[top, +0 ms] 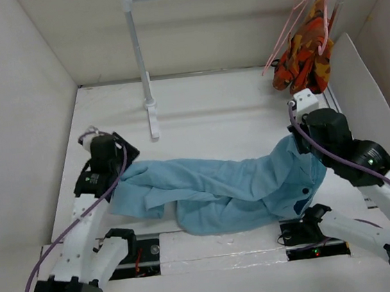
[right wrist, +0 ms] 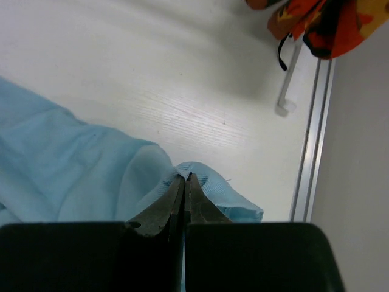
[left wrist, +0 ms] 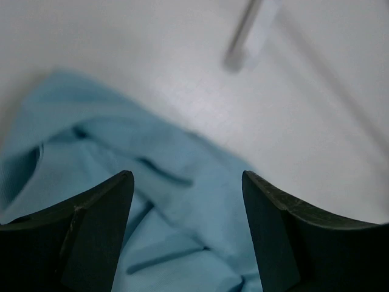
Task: Place the trousers on the hanger
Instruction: Flatten out the trousers at the center of the board.
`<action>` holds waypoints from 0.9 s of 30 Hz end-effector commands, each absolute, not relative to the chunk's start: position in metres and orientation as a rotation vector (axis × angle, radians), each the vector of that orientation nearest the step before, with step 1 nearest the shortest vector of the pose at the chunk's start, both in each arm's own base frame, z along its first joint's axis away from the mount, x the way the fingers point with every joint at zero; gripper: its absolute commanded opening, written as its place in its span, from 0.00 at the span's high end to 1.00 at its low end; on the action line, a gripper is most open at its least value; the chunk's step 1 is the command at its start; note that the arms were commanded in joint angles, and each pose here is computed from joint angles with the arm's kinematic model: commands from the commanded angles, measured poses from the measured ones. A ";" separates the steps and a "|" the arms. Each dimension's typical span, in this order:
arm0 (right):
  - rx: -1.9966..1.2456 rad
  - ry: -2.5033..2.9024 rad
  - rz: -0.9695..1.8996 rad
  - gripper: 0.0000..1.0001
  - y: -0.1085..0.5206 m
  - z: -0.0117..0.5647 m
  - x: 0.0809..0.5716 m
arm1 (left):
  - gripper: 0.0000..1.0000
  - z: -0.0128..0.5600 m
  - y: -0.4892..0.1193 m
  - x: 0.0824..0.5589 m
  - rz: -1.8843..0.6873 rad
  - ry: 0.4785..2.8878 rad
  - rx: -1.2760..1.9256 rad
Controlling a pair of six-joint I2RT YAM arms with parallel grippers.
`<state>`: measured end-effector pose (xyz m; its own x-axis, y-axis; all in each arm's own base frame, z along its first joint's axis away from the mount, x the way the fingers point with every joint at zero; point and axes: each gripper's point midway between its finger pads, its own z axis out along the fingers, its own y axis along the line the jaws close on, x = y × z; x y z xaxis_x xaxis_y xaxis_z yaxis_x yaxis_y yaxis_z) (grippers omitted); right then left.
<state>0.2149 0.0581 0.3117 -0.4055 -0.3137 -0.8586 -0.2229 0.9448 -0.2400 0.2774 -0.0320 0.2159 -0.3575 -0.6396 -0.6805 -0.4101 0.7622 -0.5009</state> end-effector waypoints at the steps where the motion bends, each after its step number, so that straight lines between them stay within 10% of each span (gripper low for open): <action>1: -0.286 1.932 -0.050 1.00 0.062 0.326 0.233 | 0.30 0.157 -0.054 0.249 -0.425 2.143 -0.930; 15: -0.447 1.971 0.168 1.00 0.097 0.267 0.231 | 0.21 0.067 -0.048 0.276 -0.324 2.198 -1.026; 18: -0.451 1.962 0.164 1.00 0.095 0.268 0.229 | 0.40 0.054 -0.051 0.285 -0.304 2.246 -1.019; 19: -0.454 1.949 0.164 1.00 0.095 0.273 0.229 | 0.80 0.053 -0.049 0.288 -0.280 2.244 -1.024; 20: -0.468 1.937 0.166 1.00 0.096 0.277 0.229 | 0.95 0.054 -0.048 0.288 -0.266 2.251 -1.024; 27: -0.507 1.902 0.141 1.00 0.089 0.306 0.218 | 1.00 0.172 -0.028 0.298 -0.266 2.006 -0.926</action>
